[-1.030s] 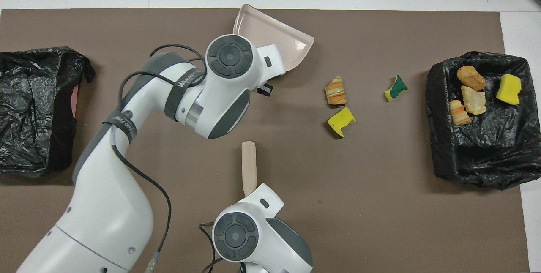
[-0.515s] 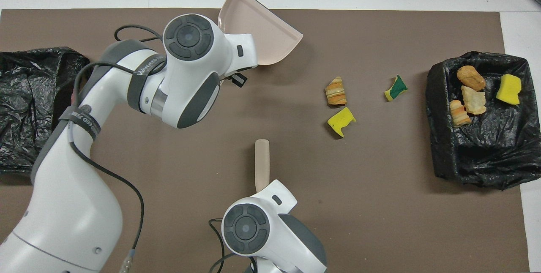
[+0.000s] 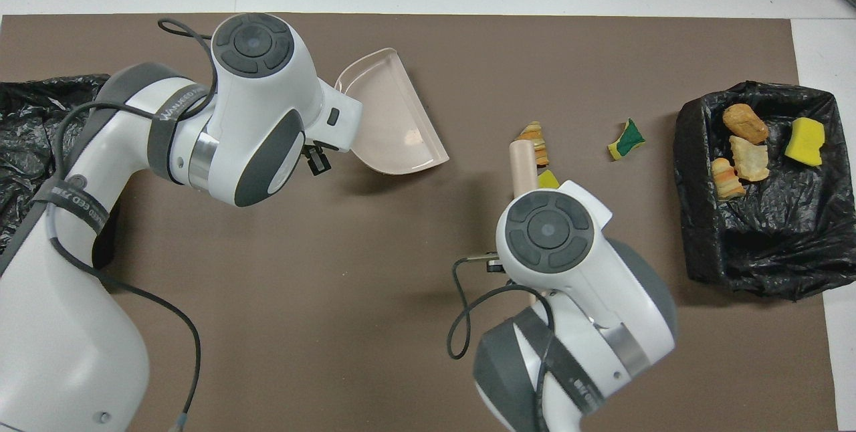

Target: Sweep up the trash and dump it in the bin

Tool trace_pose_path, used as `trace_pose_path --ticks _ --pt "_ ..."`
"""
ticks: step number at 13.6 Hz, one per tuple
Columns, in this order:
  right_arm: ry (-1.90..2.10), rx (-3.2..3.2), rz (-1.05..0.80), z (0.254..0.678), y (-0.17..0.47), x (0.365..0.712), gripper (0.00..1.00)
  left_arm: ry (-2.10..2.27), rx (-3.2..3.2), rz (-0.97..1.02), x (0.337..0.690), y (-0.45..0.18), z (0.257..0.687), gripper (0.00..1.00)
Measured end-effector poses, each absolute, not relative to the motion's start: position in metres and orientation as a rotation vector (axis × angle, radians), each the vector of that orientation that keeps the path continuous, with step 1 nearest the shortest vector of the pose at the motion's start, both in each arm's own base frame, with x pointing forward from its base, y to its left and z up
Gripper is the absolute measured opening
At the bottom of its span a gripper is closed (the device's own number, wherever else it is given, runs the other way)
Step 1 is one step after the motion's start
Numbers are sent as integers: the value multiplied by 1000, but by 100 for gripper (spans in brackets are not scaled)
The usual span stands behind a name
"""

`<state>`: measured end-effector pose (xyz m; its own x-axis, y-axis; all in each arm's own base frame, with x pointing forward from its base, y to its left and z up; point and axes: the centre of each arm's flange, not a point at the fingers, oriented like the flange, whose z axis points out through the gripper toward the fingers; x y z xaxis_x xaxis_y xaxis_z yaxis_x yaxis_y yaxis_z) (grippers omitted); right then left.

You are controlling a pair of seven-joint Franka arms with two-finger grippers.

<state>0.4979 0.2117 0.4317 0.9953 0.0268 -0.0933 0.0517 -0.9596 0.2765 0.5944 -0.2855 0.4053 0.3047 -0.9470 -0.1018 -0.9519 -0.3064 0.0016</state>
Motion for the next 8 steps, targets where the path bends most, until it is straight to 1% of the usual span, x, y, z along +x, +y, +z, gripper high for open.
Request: trace_pose_path --ticks 2,4,6,8 --pt "48 2812 -150 421 157 523 26 1860 -2479 172 572 -288 395 31" --pt "35 2751 -163 414 102 540 26 1897 -2472 141 551 -299 388 31" --pt "15 2703 -172 413 64 548 26 1918 -2453 104 533 -308 379 31" --pt "29 2653 -182 406 47 551 26 1912 -2457 84 526 -308 379 31"
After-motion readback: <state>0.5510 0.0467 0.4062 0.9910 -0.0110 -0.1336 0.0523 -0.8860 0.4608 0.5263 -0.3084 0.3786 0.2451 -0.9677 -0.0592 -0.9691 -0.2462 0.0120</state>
